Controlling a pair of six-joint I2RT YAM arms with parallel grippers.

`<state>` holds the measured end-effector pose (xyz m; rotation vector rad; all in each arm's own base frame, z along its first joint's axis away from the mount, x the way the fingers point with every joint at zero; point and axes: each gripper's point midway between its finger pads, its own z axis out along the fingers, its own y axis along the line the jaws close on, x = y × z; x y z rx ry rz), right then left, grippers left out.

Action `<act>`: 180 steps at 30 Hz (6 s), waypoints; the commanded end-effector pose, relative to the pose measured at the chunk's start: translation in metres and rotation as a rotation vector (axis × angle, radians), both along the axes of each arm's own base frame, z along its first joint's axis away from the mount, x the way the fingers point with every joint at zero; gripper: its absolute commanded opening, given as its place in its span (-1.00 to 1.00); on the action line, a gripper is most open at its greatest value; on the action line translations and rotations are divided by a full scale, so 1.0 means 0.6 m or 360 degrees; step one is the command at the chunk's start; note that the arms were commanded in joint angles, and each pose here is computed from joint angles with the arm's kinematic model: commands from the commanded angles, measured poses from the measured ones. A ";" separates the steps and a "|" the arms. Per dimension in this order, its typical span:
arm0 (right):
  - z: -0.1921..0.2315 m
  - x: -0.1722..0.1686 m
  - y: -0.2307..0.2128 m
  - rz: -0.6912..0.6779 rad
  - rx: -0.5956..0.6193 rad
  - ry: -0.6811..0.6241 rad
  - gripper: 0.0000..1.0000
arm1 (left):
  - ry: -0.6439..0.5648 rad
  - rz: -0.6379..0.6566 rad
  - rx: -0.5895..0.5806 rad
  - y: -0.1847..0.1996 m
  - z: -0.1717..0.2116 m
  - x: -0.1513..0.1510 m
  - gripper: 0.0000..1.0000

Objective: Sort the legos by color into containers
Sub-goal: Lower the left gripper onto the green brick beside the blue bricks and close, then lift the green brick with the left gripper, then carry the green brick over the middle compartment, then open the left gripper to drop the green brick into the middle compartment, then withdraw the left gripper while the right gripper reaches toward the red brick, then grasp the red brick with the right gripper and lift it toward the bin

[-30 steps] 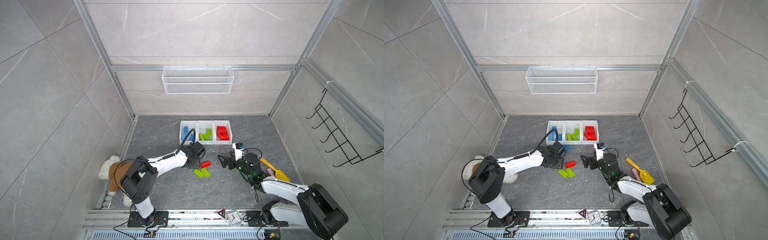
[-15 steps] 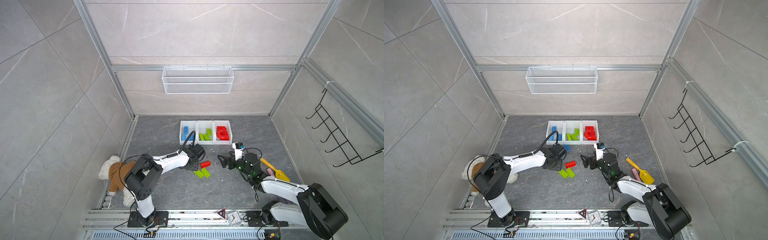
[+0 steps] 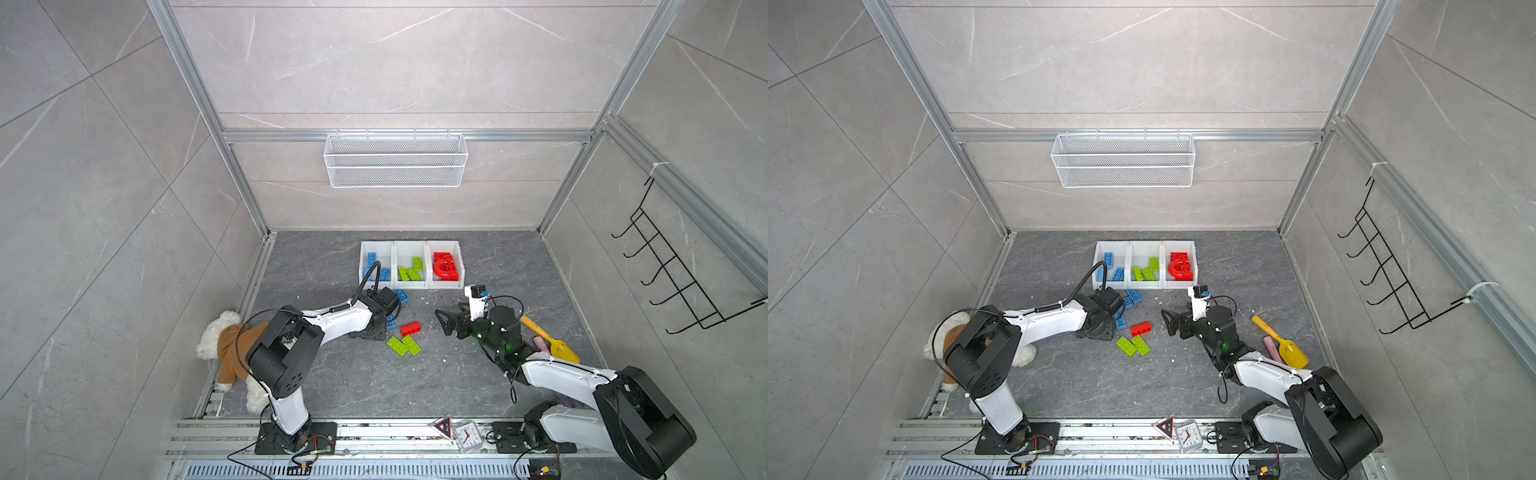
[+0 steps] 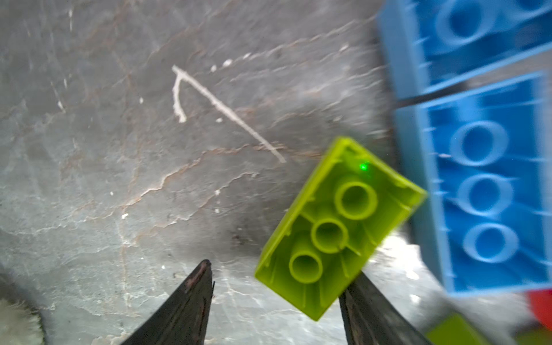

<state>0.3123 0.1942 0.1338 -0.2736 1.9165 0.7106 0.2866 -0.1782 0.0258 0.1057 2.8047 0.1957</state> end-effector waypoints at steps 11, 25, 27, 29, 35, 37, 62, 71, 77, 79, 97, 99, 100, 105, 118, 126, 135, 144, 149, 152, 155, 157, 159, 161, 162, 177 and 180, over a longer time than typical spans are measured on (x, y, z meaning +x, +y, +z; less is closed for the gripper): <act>0.018 0.007 0.004 0.0006 0.0020 -0.0032 1.00 | -0.0112 -0.0189 -0.0047 -0.049 0.020 0.058 0.37; 0.011 0.010 0.004 0.0003 0.0008 -0.0015 1.00 | -0.0062 -0.0232 -0.0093 -0.050 -0.001 0.073 0.16; 0.012 0.011 0.004 0.0001 0.0005 -0.0020 1.00 | -0.0062 -0.0240 -0.0100 -0.052 -0.001 0.076 0.12; 0.013 0.010 0.003 0.0001 0.0004 -0.0023 1.00 | -0.0053 -0.0249 -0.0108 -0.054 -0.002 0.079 0.06; 0.016 0.009 0.001 -0.0011 -0.0002 -0.0034 1.00 | -0.0044 -0.0242 -0.0116 -0.056 0.000 0.079 -0.13; 0.017 0.009 -0.001 -0.0016 -0.0001 -0.0039 1.00 | -0.0048 -0.0233 -0.0123 -0.055 0.008 0.077 -0.20; 0.050 0.007 -0.063 -0.0225 0.0138 -0.0126 1.00 | -0.0628 -0.0699 -0.0371 -0.230 0.310 0.309 -0.45; 0.045 0.009 -0.058 -0.0206 0.0145 -0.0104 1.00 | -0.0575 -0.0723 -0.0546 -0.263 0.249 0.378 -0.44; 0.043 0.010 -0.056 -0.0198 0.0147 -0.0098 1.00 | -0.0516 -0.0740 -0.0593 -0.280 0.193 0.390 -0.44; 0.042 0.010 -0.055 -0.0191 0.0146 -0.0091 1.00 | -0.0524 -0.0743 -0.0622 -0.286 0.191 0.394 -0.43; 0.023 0.016 -0.033 -0.0073 0.0054 0.0030 0.96 | -0.0673 -0.0550 -0.0550 -0.206 0.306 0.339 0.26; 0.018 0.016 -0.025 -0.0036 0.0036 0.0068 0.91 | -0.0691 -0.0490 -0.0533 -0.180 0.318 0.316 0.27; 0.015 0.016 -0.021 -0.0015 0.0030 0.0088 0.90 | -0.0695 -0.0454 -0.0527 -0.166 0.319 0.300 0.28; -0.013 0.017 0.011 0.0116 -0.0033 0.0244 0.82 | -0.0801 -0.0266 -0.0436 -0.070 0.320 0.221 0.29; -0.100 -0.034 0.118 0.0171 -0.0535 0.0743 0.85 | -0.1069 0.0248 -0.0368 0.161 0.231 0.025 0.35; -0.140 -0.033 0.158 0.0155 -0.0773 0.0829 0.85 | -0.1050 0.0330 -0.0408 0.192 0.178 -0.021 0.36; -0.173 -0.025 0.171 0.0081 -0.0884 0.0906 0.84 | -0.1013 0.0327 -0.0402 0.201 0.144 -0.042 0.36; -0.180 -0.013 0.181 0.0023 -0.0969 0.0882 0.69 | -0.1099 0.0335 -0.0454 0.206 0.150 -0.048 0.36; -0.185 -0.017 0.185 0.0034 -0.1013 0.0885 0.55 | -0.1110 0.0343 -0.0457 0.209 0.148 -0.047 0.36; -0.185 -0.016 0.182 0.0022 -0.1029 0.0881 0.45 | -0.1112 0.0346 -0.0459 0.210 0.147 -0.047 0.36; -0.178 -0.014 0.181 0.0010 -0.1016 0.0868 0.36 | -0.1109 0.0343 -0.0470 0.209 0.145 -0.047 0.37; -0.169 -0.011 0.182 0.0002 -0.0999 0.0850 0.31 | -0.1104 0.0331 -0.0476 0.206 0.144 -0.047 0.37; -0.153 -0.005 0.182 0.0003 -0.0961 0.0831 0.26 | -0.1102 0.0328 -0.0478 0.206 0.144 -0.047 0.37; -0.137 0.005 0.180 0.0018 -0.0914 0.0825 0.24 | -0.1102 0.0328 -0.0479 0.206 0.143 -0.047 0.37; -0.127 0.012 0.177 0.0011 -0.0897 0.0820 0.24 | -0.1102 0.0328 -0.0483 0.206 0.143 -0.047 0.37; -0.011 0.219 0.049 -0.0189 -0.0753 0.0665 0.22 | -0.0977 0.0153 -0.0545 0.163 0.125 -0.032 0.40; -0.004 0.262 0.023 -0.0263 -0.0728 0.0650 0.23 | -0.0966 0.0138 -0.0549 0.159 0.125 -0.030 0.40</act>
